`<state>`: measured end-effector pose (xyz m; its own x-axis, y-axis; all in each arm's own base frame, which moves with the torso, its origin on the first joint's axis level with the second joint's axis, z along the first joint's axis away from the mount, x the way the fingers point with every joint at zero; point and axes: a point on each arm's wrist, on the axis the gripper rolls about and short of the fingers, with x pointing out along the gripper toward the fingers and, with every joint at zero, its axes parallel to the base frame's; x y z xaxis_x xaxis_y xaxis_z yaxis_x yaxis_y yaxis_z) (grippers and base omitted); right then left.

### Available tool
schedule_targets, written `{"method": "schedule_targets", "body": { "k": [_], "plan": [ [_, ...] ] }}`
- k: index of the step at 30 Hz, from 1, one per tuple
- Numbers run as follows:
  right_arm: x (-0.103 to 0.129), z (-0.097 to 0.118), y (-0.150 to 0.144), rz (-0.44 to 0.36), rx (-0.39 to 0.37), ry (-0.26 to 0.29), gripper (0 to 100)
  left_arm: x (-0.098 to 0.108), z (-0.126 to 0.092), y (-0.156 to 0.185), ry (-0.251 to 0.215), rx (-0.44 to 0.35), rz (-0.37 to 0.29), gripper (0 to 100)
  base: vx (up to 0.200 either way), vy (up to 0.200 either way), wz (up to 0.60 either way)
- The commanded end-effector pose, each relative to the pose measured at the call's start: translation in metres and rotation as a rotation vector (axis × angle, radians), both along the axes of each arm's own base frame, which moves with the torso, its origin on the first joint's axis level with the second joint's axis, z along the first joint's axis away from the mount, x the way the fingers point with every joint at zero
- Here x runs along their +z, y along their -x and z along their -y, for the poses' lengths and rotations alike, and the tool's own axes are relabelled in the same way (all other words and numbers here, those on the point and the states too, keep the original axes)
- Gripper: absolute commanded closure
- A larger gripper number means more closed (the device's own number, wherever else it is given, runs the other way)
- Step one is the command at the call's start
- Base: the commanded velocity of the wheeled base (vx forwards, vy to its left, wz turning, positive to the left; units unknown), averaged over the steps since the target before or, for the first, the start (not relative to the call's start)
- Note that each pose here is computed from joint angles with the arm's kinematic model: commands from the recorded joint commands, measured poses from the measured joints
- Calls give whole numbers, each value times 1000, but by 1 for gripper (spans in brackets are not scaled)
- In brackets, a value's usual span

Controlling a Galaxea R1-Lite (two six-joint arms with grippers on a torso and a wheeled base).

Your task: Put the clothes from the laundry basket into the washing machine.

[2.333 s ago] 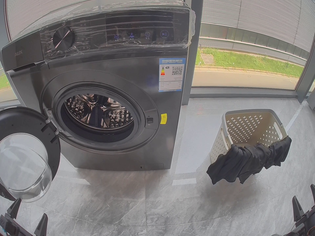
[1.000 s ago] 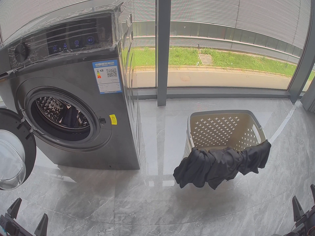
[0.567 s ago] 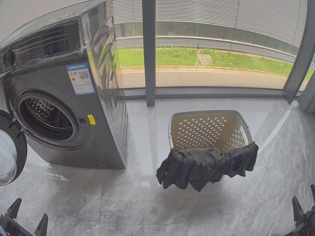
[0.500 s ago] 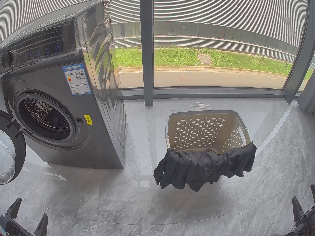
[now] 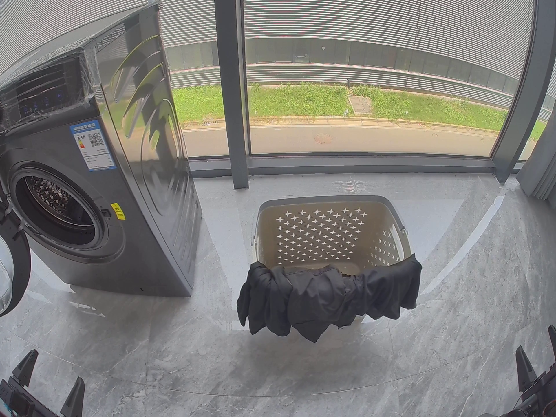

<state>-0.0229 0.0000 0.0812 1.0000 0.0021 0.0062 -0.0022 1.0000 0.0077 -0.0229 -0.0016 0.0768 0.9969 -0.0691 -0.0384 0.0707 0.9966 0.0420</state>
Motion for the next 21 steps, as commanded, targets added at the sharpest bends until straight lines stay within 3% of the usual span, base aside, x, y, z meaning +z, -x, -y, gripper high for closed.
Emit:
{"method": "schedule_targets", "body": {
  "k": [1,3,18,21],
  "plan": [
    [-5,0,0,-2,-1,0,0,-5,0,0,0,2,0,0,0,-200,0],
    [-5,0,0,-2,-1,0,0,-5,0,0,0,2,0,0,0,-200,0],
    [-5,0,0,-2,1,0,0,-5,0,0,2,2,0,0,0,0,0],
    [-5,0,0,-2,-2,-2,0,-5,0,0,2,2,0,0,200,0,0]
  ]
}}
